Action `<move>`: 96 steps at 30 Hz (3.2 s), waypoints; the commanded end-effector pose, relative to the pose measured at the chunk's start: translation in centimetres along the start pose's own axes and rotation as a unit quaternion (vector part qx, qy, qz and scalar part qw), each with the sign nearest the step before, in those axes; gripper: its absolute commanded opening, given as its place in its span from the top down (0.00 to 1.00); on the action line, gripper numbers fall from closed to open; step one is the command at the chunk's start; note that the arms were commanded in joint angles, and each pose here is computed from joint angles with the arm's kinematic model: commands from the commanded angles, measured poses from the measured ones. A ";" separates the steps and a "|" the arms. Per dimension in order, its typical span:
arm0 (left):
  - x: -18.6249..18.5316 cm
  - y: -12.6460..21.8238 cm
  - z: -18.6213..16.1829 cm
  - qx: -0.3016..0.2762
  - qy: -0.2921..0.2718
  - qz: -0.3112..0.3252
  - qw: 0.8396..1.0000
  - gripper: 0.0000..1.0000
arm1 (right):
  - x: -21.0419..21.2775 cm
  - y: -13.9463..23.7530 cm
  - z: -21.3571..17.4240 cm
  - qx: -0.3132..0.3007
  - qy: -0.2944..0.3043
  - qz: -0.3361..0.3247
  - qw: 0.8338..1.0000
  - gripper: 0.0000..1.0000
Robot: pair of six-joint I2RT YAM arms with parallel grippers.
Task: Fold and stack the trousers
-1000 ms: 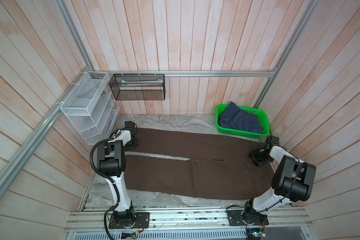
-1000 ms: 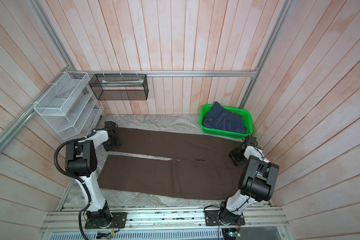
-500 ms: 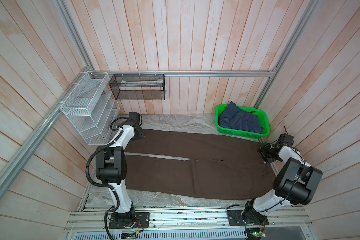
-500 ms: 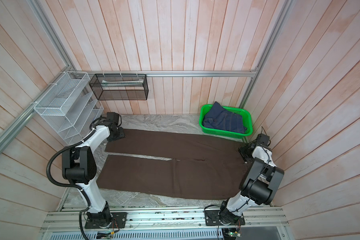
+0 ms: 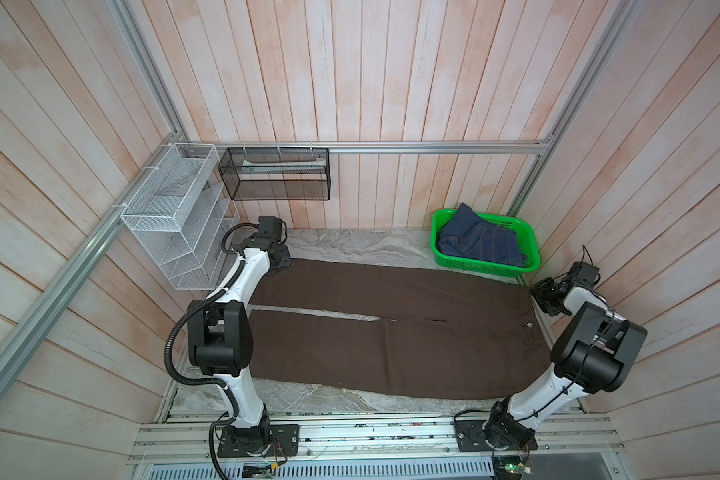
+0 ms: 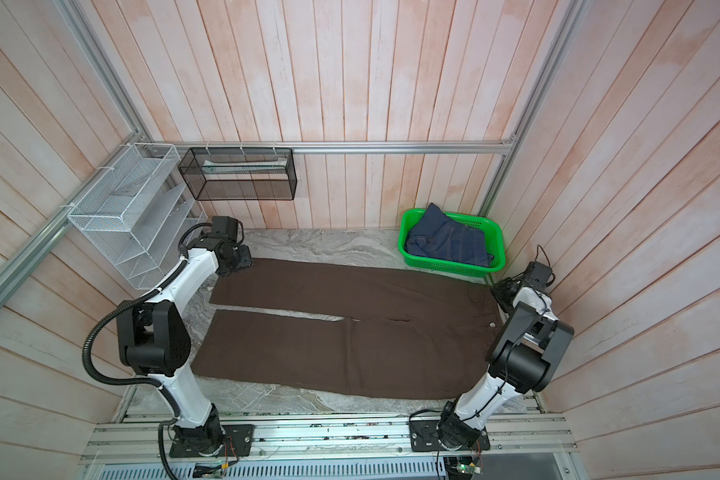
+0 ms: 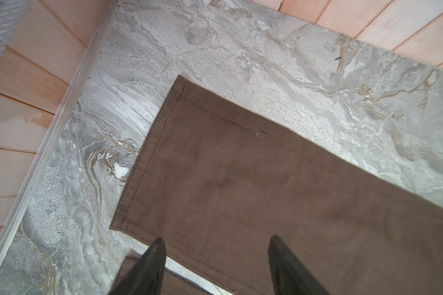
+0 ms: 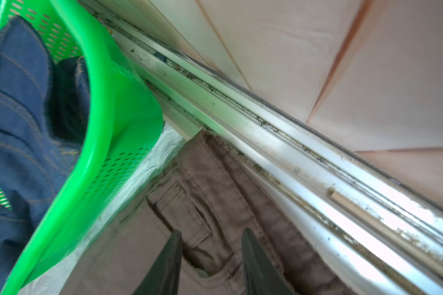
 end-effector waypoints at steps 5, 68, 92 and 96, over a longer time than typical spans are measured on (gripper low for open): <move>-0.1 1.5 1.3 -0.012 -0.005 -0.002 1.000 0.33 | 0.4 -2.5 1.6 -0.038 0.048 -0.018 0.998 0.60; 3.2 2.5 3.2 -0.034 0.015 0.024 0.999 0.33 | 3.8 0.2 1.6 -0.031 0.063 0.024 0.997 1.00; 3.6 -11.2 7.7 0.020 0.049 0.059 0.997 0.26 | 4.1 7.3 -3.3 -0.054 0.067 0.034 0.996 1.00; 4.3 -13.8 7.1 0.037 0.044 0.080 0.995 0.29 | 4.9 7.6 -4.0 -0.049 0.079 0.042 0.995 1.00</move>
Point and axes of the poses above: each gripper's point midway between its finger pads, its own y axis back along the fingers, its own x axis along the line the jaws close on, z = x × y, the point moved 1 cm from there along y, back along the fingers, and after that the axes turned 3 degrees about y, right-handed, at the moved point
